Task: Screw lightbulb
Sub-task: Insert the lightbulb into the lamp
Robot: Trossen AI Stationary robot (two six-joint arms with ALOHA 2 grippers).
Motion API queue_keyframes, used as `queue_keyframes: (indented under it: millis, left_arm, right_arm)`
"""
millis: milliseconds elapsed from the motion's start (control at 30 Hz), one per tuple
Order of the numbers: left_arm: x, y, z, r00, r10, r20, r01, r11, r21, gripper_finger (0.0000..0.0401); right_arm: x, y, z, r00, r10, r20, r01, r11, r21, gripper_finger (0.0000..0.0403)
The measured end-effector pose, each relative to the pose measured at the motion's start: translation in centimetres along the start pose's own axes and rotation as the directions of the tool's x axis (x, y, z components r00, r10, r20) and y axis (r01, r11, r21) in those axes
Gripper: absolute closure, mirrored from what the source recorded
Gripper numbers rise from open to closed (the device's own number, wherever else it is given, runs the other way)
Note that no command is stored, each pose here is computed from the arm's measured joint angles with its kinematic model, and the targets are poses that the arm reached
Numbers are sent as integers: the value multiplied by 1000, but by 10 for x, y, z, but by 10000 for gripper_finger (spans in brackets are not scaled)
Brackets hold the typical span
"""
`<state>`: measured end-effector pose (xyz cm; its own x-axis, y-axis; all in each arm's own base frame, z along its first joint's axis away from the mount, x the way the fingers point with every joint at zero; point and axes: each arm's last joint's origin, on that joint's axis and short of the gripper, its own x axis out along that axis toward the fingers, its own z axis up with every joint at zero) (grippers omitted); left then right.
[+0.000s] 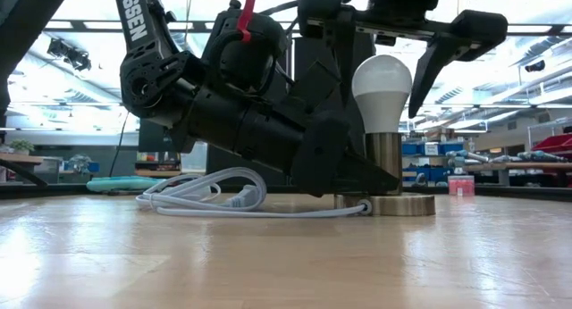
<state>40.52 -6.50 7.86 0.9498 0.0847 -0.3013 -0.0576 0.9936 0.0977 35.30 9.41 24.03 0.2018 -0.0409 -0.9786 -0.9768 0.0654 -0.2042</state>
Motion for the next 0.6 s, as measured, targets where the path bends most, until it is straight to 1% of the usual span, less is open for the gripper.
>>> queue_keyframes:
  millis: [133, 367, 600]
  left_arm:
    - [0, 0, 0, 1000, -3, 0, 3, 1000, 4, 200]
    - [0, 0, 0, 1000, -19, 1, 18, 1000, 21, 200]
    - [0, -1, 0, 1000, -20, 0, 20, 1000, 9, 200]
  right_arm:
    - [0, -1, -2, 1000, 7, 14, -6, 999, -34, 83]
    - [1, -1, -7, 1000, 14, 9, -13, 992, -129, 82]
    - [1, -1, -7, 1000, 15, 8, -13, 979, -205, 93]
